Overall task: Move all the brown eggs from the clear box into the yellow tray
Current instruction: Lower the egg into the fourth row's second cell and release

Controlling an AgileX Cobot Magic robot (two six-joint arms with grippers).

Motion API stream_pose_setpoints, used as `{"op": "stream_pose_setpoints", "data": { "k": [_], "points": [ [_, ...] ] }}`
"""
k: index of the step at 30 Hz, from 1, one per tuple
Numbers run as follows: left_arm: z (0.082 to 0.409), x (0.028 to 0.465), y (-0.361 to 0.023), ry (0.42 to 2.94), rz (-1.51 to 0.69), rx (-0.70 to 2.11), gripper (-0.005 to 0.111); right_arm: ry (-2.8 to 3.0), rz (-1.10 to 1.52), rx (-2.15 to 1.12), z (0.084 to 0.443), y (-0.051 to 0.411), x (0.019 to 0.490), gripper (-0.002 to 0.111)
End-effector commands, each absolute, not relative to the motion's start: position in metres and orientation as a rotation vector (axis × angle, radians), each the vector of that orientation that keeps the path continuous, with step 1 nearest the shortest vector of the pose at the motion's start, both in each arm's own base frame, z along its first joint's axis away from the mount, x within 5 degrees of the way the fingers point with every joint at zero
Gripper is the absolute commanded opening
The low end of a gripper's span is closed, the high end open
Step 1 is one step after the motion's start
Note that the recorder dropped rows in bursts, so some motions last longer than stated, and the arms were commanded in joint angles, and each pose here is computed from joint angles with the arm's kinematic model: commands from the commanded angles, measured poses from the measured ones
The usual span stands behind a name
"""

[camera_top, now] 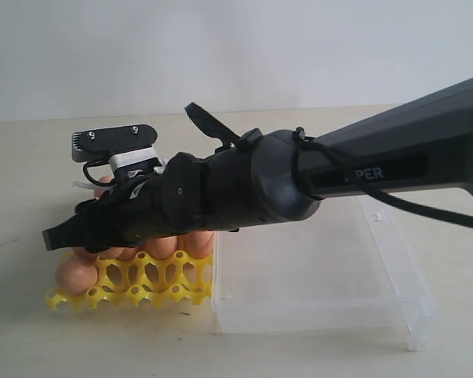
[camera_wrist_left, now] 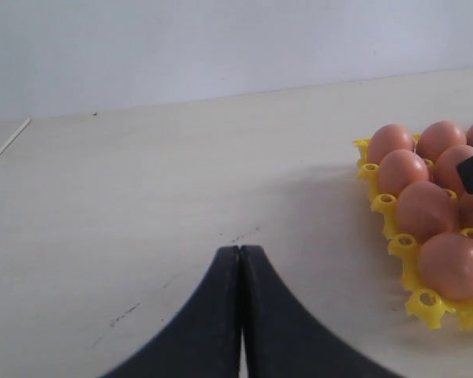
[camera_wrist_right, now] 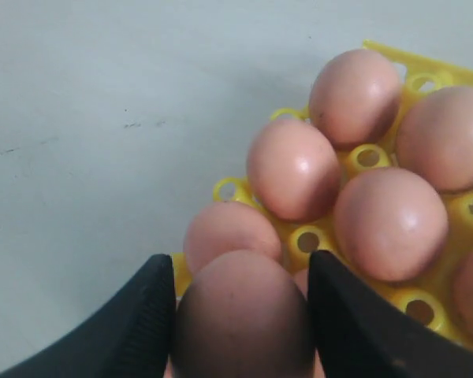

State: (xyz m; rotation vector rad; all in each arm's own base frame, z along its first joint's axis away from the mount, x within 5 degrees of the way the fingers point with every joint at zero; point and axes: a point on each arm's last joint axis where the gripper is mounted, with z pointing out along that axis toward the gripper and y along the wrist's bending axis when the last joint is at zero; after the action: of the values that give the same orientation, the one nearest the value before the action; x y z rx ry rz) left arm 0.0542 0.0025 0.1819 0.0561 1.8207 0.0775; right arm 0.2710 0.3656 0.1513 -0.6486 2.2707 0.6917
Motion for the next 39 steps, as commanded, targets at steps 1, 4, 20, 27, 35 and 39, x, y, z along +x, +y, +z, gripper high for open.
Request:
{"op": "stream_pose_setpoints", "data": {
  "k": [1,4,20,27,35,39],
  "points": [
    [0.184,0.054,0.002,1.801,0.072,0.049,0.0,2.262,0.699,-0.638,0.154,0.367,0.272,0.0],
    [0.184,0.054,0.002,1.801,0.072,0.049,0.0,2.275,0.702,-0.65,0.153,0.367,0.271,0.0],
    [0.184,0.054,0.002,1.801,0.072,0.049,0.0,2.287,0.708,-0.699,0.151,0.372,0.26,0.0],
    [0.184,0.054,0.002,1.801,0.072,0.049,0.0,2.266,0.682,-0.667,0.154,0.359,0.255,0.0],
    [0.184,0.054,0.002,1.801,0.072,0.049,0.0,2.262,0.677,-0.661,0.154,0.357,0.254,0.0],
    [0.184,0.054,0.002,1.801,0.072,0.049,0.0,2.261,0.68,-0.668,0.154,0.358,0.252,0.0]
  ]
}}
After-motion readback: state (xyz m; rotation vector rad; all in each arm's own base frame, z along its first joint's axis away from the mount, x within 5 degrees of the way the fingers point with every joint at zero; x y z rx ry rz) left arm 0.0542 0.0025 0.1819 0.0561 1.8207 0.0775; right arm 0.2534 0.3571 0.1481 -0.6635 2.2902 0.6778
